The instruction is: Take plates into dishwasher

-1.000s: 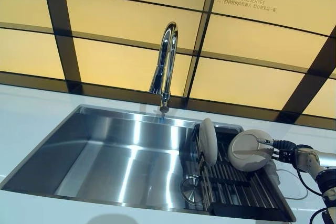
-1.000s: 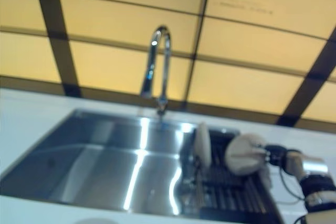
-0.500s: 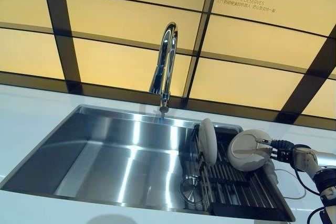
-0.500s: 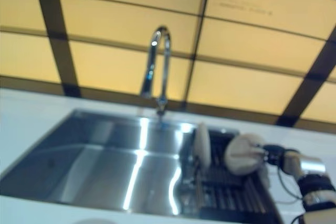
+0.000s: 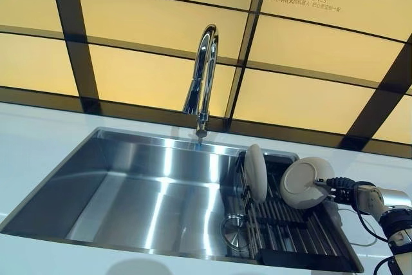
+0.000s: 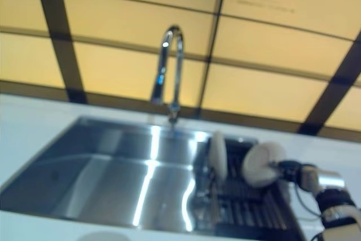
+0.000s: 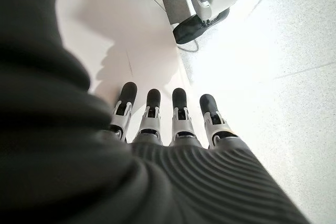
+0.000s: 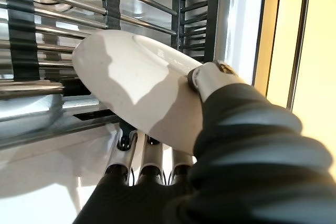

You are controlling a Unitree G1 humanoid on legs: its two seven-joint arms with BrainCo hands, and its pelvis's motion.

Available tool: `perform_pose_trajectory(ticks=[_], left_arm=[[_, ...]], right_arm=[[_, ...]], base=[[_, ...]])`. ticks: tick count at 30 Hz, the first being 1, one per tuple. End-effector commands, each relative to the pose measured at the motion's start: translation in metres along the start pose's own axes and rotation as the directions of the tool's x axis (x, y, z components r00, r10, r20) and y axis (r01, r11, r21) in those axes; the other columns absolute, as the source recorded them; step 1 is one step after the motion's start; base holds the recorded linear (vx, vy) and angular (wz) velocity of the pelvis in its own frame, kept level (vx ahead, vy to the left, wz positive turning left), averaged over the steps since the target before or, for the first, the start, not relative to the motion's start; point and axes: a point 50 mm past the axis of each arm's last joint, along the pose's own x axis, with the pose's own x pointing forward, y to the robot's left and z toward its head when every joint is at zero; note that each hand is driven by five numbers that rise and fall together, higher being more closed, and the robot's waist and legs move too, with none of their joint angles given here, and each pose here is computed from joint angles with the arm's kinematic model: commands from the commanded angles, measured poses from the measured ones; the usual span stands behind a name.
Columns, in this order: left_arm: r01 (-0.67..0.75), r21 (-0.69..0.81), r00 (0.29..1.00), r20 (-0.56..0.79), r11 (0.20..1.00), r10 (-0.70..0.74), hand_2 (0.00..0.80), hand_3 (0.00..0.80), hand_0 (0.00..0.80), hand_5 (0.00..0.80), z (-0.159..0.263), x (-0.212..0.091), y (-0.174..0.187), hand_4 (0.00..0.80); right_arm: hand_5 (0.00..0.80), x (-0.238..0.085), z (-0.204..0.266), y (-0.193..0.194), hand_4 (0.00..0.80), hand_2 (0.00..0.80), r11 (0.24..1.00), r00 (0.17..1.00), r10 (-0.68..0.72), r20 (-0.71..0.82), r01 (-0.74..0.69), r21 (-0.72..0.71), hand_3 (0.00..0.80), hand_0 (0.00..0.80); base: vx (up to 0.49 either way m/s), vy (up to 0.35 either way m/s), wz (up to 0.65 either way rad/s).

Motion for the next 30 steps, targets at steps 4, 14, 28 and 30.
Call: perform_pose_trajectory(ticks=[4, 14, 28, 30], left_arm=[[-0.018, 0.063, 0.997, 0.079, 0.998, 0.013, 0.000, 0.000, 0.000, 0.000, 0.029, 0.003, 0.010, 0.000], [-0.021, 0.064, 0.996, 0.083, 0.998, 0.015, 0.000, 0.000, 0.000, 0.000, 0.031, 0.003, 0.011, 0.000], [-0.022, 0.057, 0.996, 0.083, 0.998, 0.017, 0.000, 0.000, 0.000, 0.000, 0.031, 0.003, 0.012, 0.000], [-0.024, 0.055, 0.996, 0.082, 0.998, 0.019, 0.000, 0.000, 0.000, 0.000, 0.030, 0.003, 0.012, 0.000]], right_arm=[[0.800, 0.000, 0.026, 0.018, 0.800, 0.800, 0.999, 0.998, 0.050, 0.046, -0.049, -0.016, 0.800, 0.800], [0.800, 0.000, 0.027, 0.020, 0.800, 0.800, 0.998, 0.997, 0.055, 0.057, -0.054, -0.010, 0.800, 0.800], [0.800, -0.007, 0.048, 0.028, 0.800, 0.800, 0.997, 0.977, 0.072, 0.199, -0.078, 0.022, 0.800, 0.800], [0.800, -0.009, 0.053, 0.030, 0.800, 0.800, 0.995, 0.969, 0.075, 0.236, -0.087, 0.041, 0.800, 0.800]], base=[[0.000, 0.000, 0.00], [0.000, 0.000, 0.00], [0.000, 0.000, 0.00], [0.000, 0.000, 0.00]])
